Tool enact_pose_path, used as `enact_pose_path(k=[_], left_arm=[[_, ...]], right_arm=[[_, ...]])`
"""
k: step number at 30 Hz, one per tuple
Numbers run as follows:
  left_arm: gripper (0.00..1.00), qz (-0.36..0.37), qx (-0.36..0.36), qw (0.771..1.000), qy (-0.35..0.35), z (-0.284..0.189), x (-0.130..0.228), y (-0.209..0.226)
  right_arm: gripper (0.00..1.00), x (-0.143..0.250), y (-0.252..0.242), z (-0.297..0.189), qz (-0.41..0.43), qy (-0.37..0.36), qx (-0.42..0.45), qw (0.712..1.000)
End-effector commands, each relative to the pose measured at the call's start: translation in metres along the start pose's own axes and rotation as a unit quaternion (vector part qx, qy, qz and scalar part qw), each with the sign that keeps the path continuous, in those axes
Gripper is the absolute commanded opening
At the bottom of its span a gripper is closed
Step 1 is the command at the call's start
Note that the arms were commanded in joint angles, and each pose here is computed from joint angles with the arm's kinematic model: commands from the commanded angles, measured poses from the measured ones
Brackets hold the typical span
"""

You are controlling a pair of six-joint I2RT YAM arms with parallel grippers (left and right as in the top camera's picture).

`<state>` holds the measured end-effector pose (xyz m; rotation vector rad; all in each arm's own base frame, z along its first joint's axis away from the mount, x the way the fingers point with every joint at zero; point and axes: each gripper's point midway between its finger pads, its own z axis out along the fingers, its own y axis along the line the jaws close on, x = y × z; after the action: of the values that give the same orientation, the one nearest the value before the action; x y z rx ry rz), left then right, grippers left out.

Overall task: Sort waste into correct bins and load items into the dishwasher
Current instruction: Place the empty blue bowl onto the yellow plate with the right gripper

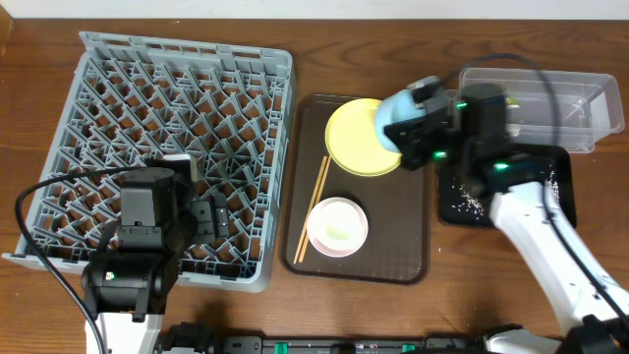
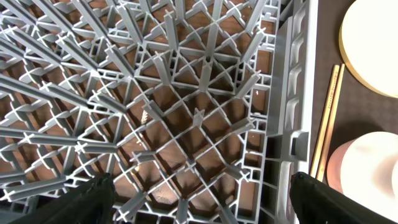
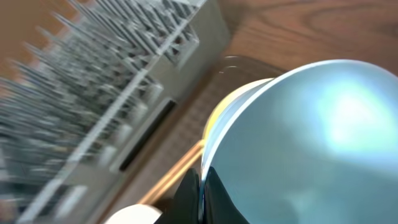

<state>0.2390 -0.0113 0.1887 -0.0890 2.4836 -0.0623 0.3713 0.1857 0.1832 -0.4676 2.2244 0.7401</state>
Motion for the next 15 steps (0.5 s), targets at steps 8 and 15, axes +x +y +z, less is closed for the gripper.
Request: enact_pose_path(k=[8,15], left_arm=[[0.9,-0.004,-0.004,1.0,-0.01,-0.005,-0.007,0.001],[0.9,-0.003,-0.004,1.0,-0.008,-0.005,-0.006,0.001]], right_arm=[[0.01,0.052,-0.014,0.082,-0.126,0.078,0.071,0.986],[0.01,0.077,-0.026,0.109,-0.101,0.102,0.064,0.988]])
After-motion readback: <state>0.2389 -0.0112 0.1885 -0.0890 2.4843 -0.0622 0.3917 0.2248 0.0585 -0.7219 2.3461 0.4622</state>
